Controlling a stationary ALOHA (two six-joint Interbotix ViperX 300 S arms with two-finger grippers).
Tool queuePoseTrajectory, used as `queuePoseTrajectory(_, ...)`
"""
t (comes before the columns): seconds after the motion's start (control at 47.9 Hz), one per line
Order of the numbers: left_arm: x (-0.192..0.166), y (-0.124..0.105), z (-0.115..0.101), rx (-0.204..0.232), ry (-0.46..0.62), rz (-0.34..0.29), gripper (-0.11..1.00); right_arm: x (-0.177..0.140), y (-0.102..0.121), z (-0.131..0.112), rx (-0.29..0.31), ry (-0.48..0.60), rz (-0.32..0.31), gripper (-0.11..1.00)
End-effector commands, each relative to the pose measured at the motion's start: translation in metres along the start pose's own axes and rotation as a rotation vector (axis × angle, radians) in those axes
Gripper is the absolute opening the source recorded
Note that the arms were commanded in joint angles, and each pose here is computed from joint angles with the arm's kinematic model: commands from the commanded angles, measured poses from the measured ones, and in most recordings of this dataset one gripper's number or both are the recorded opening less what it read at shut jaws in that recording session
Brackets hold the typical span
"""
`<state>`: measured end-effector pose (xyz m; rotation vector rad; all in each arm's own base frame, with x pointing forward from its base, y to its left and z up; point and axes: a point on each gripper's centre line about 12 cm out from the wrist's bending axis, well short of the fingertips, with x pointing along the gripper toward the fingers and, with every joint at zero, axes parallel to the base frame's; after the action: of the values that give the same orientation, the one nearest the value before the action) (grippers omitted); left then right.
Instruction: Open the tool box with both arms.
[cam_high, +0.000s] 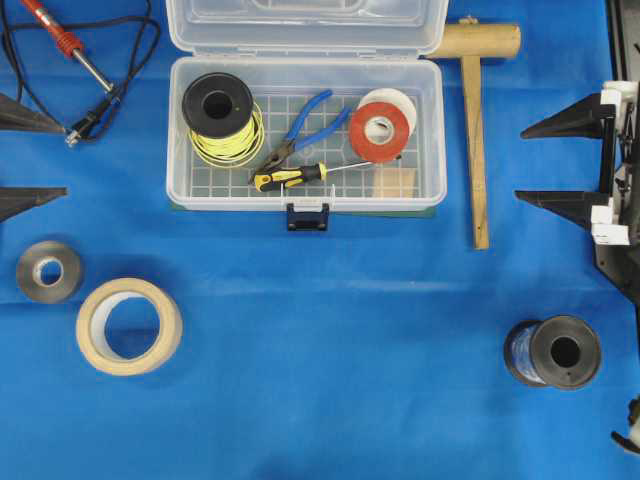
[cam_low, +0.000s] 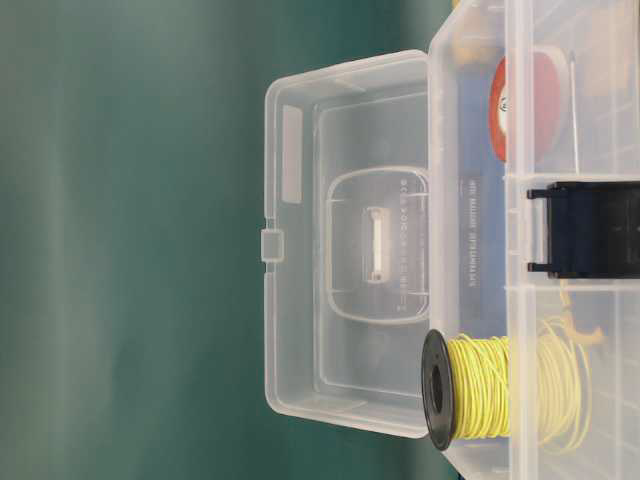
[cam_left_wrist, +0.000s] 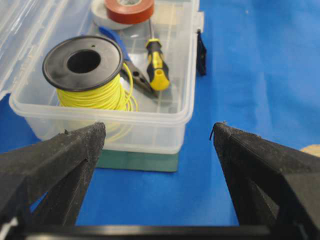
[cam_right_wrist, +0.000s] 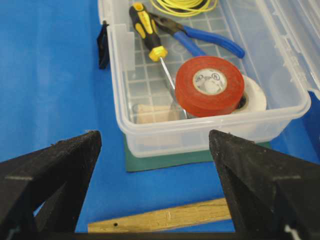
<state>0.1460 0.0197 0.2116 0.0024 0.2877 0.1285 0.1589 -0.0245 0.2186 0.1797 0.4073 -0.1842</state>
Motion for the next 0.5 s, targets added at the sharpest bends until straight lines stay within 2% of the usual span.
queuePoseTrajectory(0.0, 0.0001, 0.0001, 0.0057, -0.003, -0.014, 0.0, 0.89, -0.0008, 0.0015, 0.0081, 0.001, -0.024, 0.005, 0.86)
queuePoseTrajectory(0.48, 0.0001, 0.0001, 0.0057, -0.003, -0.014, 0.0, 0.89, -0.001, 0.005, 0.0077, -0.008, -0.018, 0.024, 0.86)
